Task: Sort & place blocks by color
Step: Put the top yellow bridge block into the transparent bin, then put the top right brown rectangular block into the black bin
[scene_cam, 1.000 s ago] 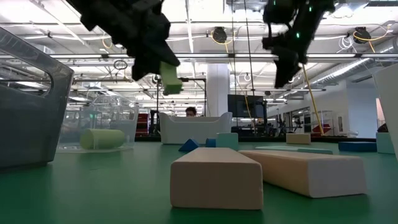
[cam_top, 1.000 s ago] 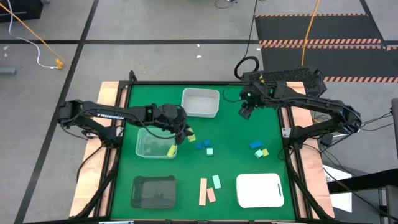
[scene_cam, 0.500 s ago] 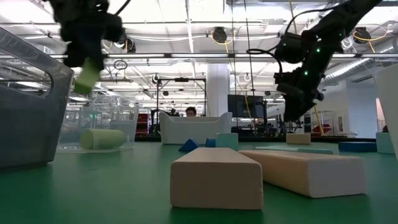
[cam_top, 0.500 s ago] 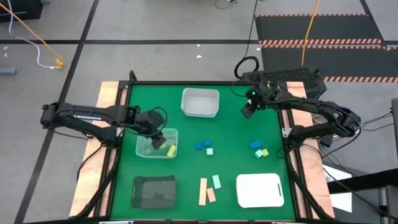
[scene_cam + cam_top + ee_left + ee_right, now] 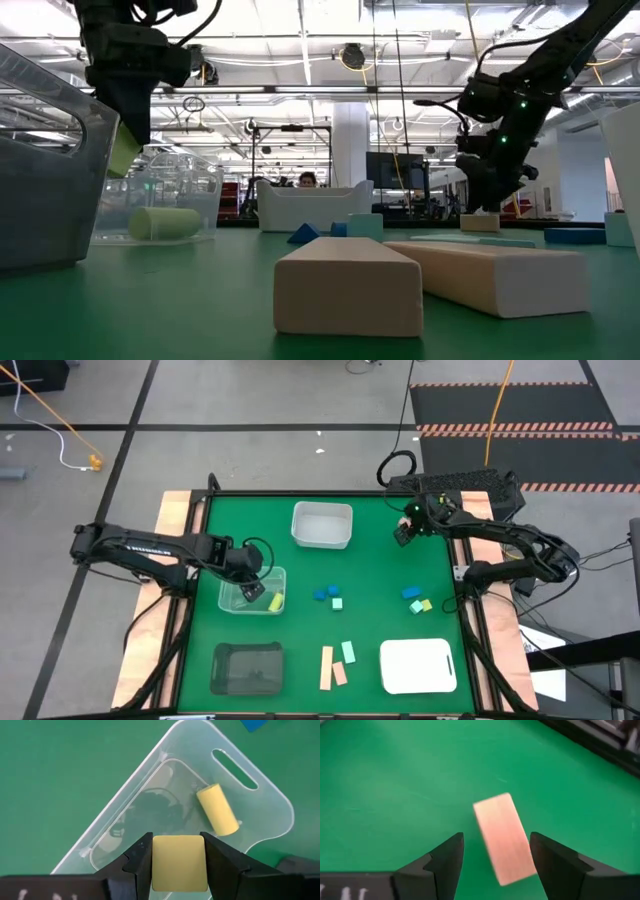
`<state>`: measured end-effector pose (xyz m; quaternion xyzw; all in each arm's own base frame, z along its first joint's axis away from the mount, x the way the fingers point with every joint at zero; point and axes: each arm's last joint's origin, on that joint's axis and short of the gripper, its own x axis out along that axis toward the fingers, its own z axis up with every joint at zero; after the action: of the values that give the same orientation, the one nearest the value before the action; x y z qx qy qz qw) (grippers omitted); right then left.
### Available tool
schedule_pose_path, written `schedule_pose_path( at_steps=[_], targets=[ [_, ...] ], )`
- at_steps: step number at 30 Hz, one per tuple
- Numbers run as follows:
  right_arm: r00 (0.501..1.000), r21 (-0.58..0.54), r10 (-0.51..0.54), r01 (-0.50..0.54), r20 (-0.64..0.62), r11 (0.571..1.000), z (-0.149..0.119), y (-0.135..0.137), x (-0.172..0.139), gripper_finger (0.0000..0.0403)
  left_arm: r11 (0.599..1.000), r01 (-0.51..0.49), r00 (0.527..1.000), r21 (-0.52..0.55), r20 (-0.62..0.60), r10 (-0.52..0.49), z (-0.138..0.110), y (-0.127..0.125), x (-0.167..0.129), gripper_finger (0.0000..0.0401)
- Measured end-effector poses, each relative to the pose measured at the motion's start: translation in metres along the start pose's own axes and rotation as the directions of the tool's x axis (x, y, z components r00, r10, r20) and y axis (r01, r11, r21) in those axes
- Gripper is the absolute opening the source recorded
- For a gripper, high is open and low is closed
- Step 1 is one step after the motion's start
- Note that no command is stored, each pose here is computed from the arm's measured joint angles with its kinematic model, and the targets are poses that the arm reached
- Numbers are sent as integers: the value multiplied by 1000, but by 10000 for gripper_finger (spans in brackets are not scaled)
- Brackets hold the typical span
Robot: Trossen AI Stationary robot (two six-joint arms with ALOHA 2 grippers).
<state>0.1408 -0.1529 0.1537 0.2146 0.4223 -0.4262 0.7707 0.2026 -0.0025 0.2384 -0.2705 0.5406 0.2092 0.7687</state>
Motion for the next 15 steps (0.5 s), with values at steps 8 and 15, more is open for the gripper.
schedule_pose_path(
  at_steps=[8,15],
  targets=[
    [998,15,56,-56,2,998,-9,-7,7,223,998,2,1000,-66,3,-2,0,0,0,149],
    [997,34,80,-80,12,996,-17,-8,11,220,992,2,1000,-128,2,-2,0,0,0,224]
  ],
)
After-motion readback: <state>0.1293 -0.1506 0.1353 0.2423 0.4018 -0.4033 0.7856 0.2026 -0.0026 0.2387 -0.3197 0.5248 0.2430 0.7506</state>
